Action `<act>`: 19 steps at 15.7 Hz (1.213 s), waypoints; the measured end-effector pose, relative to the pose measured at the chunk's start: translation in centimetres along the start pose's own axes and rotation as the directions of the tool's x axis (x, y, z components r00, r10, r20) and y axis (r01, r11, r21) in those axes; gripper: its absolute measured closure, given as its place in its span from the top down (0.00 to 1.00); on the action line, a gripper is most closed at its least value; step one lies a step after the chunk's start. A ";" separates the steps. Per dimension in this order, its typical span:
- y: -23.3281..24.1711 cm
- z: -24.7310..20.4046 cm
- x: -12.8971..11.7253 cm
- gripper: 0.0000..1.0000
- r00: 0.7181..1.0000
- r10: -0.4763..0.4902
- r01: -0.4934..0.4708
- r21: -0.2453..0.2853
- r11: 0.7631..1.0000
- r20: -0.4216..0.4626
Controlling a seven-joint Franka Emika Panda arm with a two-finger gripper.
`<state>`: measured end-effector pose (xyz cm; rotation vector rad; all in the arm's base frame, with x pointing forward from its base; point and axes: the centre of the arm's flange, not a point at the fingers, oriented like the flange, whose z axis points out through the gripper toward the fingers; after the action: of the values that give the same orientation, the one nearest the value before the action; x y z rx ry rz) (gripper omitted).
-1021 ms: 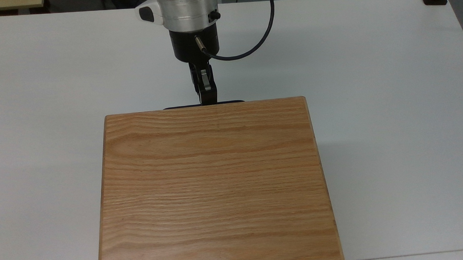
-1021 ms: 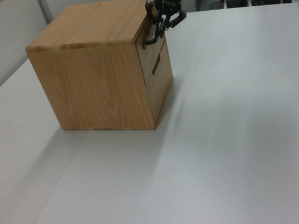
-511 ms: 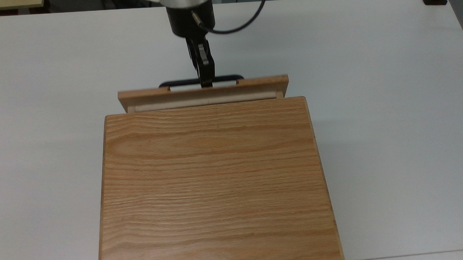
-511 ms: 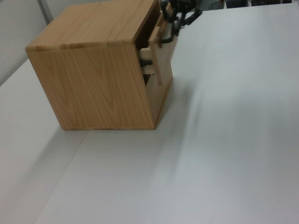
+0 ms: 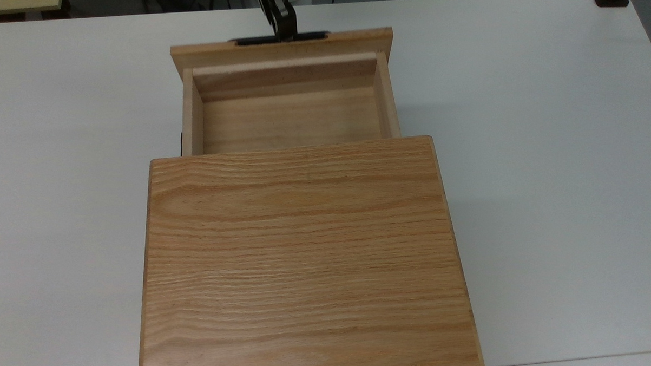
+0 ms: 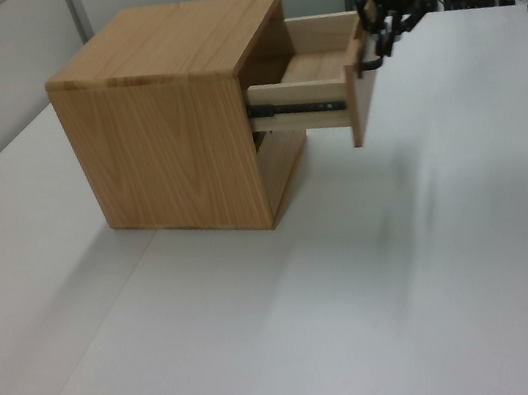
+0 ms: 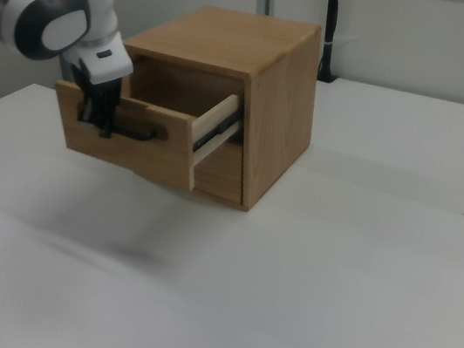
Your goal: Open the drawer by sliding it
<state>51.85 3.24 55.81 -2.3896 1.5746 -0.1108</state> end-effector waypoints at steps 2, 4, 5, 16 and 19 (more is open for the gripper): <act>1.6 -0.4 -0.5 0.15 1.000 -0.010 0.010 -0.015 1.000 0.014; 2.7 -0.5 -0.8 0.15 1.000 -0.015 0.016 -0.028 0.999 0.025; 3.1 -0.6 -0.9 0.15 0.999 -0.017 0.018 -0.032 0.999 0.029; 3.3 -4.0 -2.5 0.50 0.972 -0.222 0.223 -0.005 0.975 0.073; 2.9 -7.1 -2.8 0.82 0.937 -0.342 0.342 0.017 0.940 0.066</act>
<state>46.56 3.41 62.09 -2.6102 1.1131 -0.1004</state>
